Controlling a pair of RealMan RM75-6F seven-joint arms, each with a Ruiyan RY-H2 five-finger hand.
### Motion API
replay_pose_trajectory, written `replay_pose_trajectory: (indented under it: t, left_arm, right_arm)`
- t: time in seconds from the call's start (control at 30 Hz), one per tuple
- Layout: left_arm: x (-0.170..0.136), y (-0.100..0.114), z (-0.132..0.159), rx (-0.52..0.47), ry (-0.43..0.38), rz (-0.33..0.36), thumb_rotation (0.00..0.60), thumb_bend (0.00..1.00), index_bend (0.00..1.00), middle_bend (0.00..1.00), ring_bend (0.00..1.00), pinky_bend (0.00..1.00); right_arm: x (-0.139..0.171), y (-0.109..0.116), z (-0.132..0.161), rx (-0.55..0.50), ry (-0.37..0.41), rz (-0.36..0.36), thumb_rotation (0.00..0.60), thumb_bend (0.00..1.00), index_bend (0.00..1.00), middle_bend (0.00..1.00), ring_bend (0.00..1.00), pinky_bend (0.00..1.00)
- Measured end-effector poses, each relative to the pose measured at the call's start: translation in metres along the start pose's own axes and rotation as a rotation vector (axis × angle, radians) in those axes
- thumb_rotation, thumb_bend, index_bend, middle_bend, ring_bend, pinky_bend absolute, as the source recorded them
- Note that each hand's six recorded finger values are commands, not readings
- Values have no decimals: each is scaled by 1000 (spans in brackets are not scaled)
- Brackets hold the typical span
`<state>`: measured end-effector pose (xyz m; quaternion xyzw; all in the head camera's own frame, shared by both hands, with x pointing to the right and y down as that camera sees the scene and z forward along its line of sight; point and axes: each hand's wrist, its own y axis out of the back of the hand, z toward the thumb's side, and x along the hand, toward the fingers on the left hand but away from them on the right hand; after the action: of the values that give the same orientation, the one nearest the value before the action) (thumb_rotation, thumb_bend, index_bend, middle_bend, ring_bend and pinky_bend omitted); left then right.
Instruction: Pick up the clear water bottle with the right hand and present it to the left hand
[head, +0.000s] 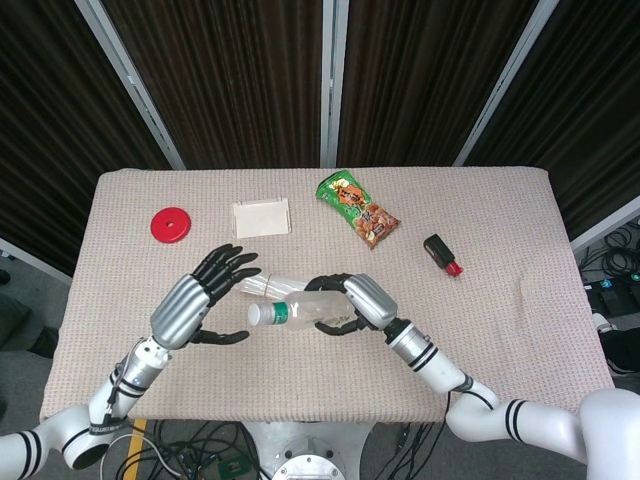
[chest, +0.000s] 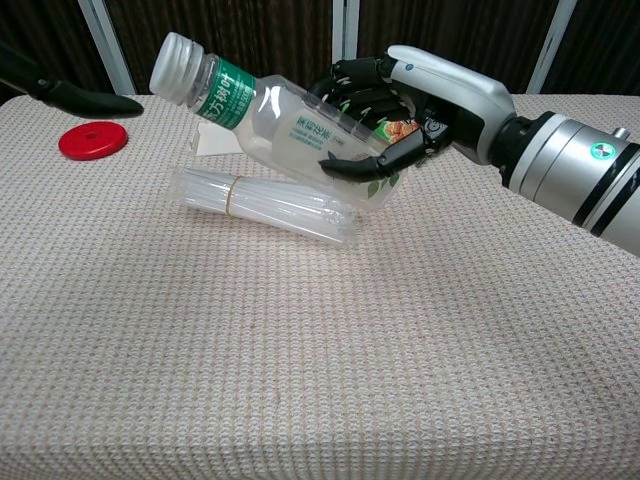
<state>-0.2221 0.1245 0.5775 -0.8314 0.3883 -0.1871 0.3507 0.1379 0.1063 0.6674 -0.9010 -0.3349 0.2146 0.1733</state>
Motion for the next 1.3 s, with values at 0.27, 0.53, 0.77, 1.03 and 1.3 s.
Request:
replay_pose_trajectory:
  t: [0.27, 0.53, 0.77, 1.03, 1.3]
  left_arm:
    - [8, -2, 6, -5, -18, 2, 600, 0, 155, 66, 0, 0]
    - [12, -1, 9, -32, -27, 14, 600, 0, 156, 66, 0, 0]
    - [15, 3, 13, -53, -39, 26, 600, 0, 156, 66, 0, 0]
    - [5, 2, 12, -21, -34, 8, 600, 0, 156, 66, 0, 0]
    - [6, -2, 6, -19, -12, 2, 600, 0, 156, 66, 0, 0]
  right_arm:
    - [2, -3, 3, -5, 9, 10, 600, 445, 614, 564, 397, 470]
    - [2, -8, 3, 8, 4, 23, 600, 445, 617, 564, 405, 474]
    - [-2, -12, 1, 9, -1, 29, 600, 445, 617, 563, 405, 477]
    - [-1, -4, 1, 6, -1, 1, 600, 446, 617, 562, 409, 482]
    - [3, -6, 4, 0, 11, 7, 600, 445, 617, 563, 411, 483]
